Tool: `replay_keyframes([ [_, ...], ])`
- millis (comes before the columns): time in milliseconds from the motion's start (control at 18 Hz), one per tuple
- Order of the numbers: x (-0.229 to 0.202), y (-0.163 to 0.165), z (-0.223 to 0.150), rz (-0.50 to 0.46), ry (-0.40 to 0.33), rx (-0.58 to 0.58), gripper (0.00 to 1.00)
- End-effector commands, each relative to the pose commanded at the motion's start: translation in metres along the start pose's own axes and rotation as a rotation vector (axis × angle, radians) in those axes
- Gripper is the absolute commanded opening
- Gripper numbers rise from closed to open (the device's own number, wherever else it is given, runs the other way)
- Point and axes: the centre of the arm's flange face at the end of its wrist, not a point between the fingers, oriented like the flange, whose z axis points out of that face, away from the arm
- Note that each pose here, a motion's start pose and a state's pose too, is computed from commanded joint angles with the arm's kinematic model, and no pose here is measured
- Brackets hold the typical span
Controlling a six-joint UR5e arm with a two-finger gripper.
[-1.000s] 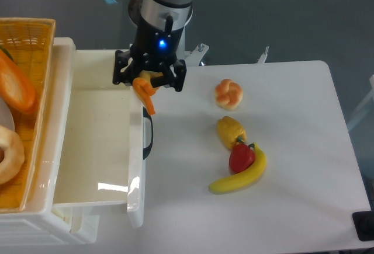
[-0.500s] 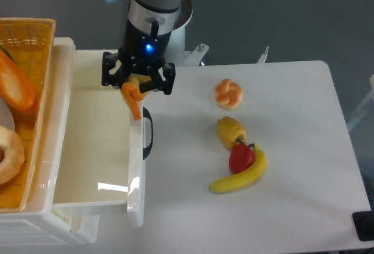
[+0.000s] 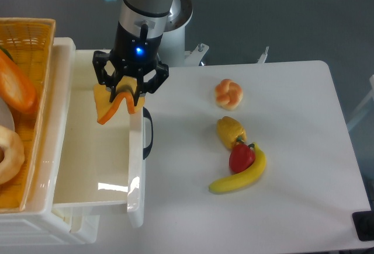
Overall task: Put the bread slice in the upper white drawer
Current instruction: 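Lower the bread slice into the drawer and open the gripper, then raise the open gripper away from the drawer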
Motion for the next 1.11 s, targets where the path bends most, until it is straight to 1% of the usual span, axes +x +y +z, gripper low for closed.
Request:
replay_keyframes([
  [556, 0.006, -0.001, 0.005, 0.011, 0.006, -0.008, 0.72],
  [722, 0.001, -0.004, -0.002, 0.027, -0.007, 0.014, 0.78],
  [778, -0.006, -0.004, -0.005, 0.029, -0.015, 0.02, 0.85],
  [833, -0.023, -0.004, -0.013, 0.018, -0.031, 0.036, 0.91],
  [944, -0.048, -0.004, -0.025, 0.02, -0.055, 0.065, 1.0],
  [1000, -0.06, -0.004, -0.032, 0.02, -0.068, 0.081, 1.0],
  [1111, -0.087, -0.003, -0.045, -0.009, -0.096, 0.115, 1.0],
])
